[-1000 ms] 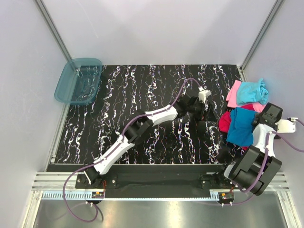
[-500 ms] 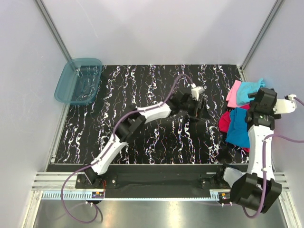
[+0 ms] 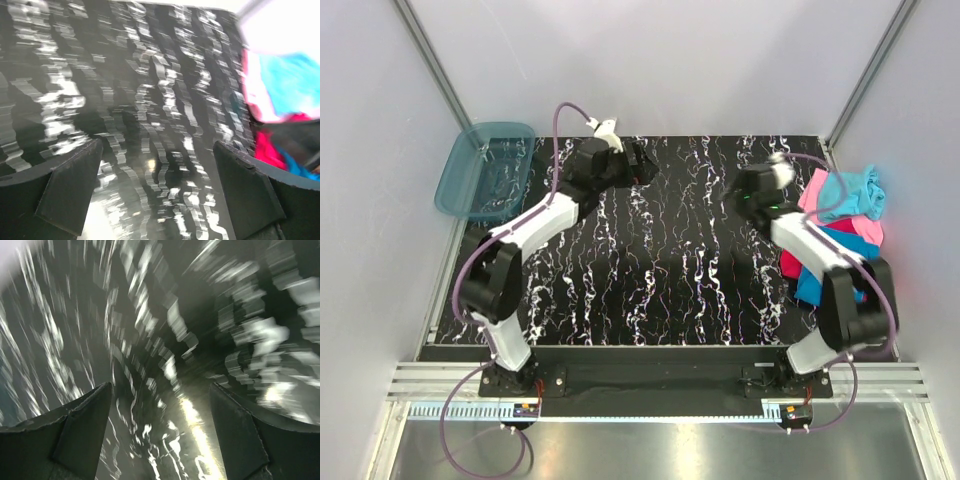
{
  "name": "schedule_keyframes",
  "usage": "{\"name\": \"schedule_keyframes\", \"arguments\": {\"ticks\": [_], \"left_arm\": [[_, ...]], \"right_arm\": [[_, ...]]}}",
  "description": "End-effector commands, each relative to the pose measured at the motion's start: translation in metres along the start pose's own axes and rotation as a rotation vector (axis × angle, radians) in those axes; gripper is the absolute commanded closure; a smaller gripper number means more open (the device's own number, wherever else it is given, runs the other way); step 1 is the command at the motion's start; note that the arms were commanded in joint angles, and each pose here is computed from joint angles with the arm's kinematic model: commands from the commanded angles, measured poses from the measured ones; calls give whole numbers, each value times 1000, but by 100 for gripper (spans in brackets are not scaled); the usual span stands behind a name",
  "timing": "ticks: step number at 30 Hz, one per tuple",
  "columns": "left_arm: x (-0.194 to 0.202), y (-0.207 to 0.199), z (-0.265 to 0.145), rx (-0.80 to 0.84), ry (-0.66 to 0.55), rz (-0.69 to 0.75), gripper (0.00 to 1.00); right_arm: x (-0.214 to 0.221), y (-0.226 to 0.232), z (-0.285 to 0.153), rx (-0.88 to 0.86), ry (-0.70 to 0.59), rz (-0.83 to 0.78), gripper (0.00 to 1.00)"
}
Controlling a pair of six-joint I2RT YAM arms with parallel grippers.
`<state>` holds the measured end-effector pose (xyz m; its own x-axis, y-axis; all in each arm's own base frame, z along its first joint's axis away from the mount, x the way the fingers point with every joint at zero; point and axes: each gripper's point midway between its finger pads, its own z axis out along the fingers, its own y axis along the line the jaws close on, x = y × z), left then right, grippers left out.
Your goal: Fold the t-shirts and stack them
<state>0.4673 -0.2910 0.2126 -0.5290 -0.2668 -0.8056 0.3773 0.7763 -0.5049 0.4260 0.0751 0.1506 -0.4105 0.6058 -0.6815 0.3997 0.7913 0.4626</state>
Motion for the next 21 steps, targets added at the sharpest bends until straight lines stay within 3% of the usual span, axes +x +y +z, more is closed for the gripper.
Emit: {"name": "schedule_keyframes", "arguments": {"ticks": [1,6,9,15,21], "left_arm": [[0,22,-19,-143,-50,103,1],[-6,69,-53,-390,-67,221,1],[-10,79,-77,-459,-84,261,1],[-1,60,-106,-361,-101,230,1],[22,34,-118,-288,-102,101,1]], "right_arm": [[33,79,5,-235,38,-209,15],[40,92,-11,-320,-13,-310,14],[44,85,-33,-382,-31,-339,13],[101,80,-44,-464,114,-429,1],[157,78,-32,-483,301,-369,0]]}}
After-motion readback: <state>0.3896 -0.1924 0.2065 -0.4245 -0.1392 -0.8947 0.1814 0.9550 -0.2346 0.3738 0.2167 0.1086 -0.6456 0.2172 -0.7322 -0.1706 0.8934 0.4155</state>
